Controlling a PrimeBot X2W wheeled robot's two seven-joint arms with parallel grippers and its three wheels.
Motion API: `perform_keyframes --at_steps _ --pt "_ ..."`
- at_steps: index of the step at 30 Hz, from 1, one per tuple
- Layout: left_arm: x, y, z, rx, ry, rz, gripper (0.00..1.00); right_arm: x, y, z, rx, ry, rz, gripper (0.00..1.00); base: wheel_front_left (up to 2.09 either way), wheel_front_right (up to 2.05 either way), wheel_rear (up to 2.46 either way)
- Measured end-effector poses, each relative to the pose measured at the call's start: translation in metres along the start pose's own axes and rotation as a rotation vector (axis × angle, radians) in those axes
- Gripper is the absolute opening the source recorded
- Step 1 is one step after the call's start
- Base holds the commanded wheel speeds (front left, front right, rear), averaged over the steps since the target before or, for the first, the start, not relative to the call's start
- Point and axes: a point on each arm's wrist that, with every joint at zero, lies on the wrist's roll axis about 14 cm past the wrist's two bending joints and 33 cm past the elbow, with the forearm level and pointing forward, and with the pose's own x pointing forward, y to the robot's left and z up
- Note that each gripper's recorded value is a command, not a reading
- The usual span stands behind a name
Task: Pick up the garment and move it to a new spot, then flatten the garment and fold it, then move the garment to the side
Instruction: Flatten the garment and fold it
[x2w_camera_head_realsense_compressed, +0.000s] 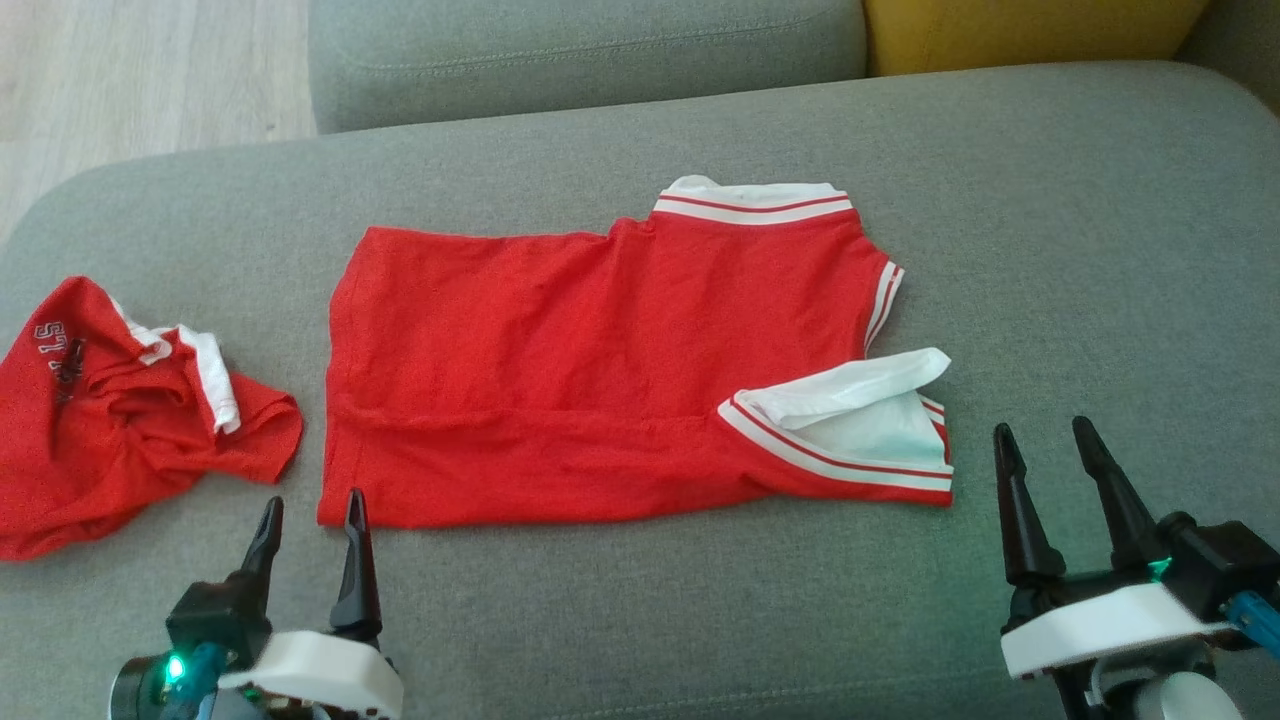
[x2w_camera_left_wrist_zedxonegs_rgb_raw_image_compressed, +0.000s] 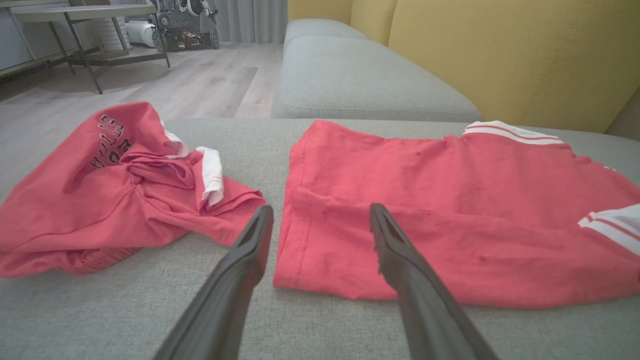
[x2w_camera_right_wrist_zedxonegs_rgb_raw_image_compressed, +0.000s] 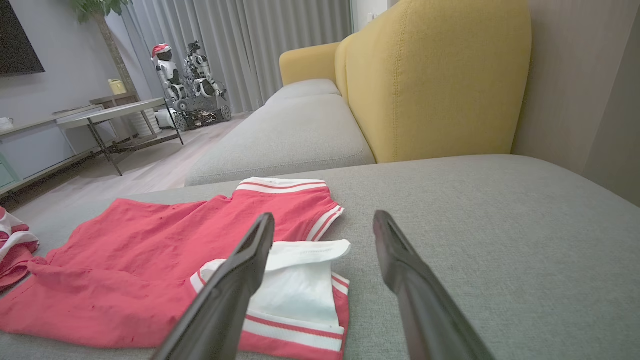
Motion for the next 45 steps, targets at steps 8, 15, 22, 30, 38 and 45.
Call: perform_keyframes --at_steps 8,15,22,30,38,45 --pt "0.013 0.000 -0.002 -0.002 0.026 -0.010 1.00 0.010 0.000 -0.015 0.012 0.047 0.003 1.00 0.00 0.00 0.00" --pt "0.043 -0.005 -0.018 -0.030 0.112 -0.051 1.00 0.039 0.003 -0.039 0.017 0.137 0.023 1.00 0.00 0.00 0.00" --pt "0.053 0.002 -0.069 -0.068 0.292 -0.041 1.00 0.045 0.001 -0.100 0.021 0.361 0.020 1.00 0.00 0.00 0.00" --pt "0.058 0.007 -0.096 -0.130 0.410 0.000 0.57 0.048 0.001 -0.127 0.034 0.465 0.019 1.00 0.00 0.00 0.00" --pt "0.060 0.009 -0.099 -0.167 0.433 0.011 0.00 0.057 0.002 -0.130 0.082 0.482 0.009 0.00 0.00 0.00 0.00" --pt "0.061 0.004 -0.093 -0.168 0.398 -0.003 0.00 0.057 -0.001 -0.126 0.124 0.459 -0.010 0.00 0.00 0.00 0.00"
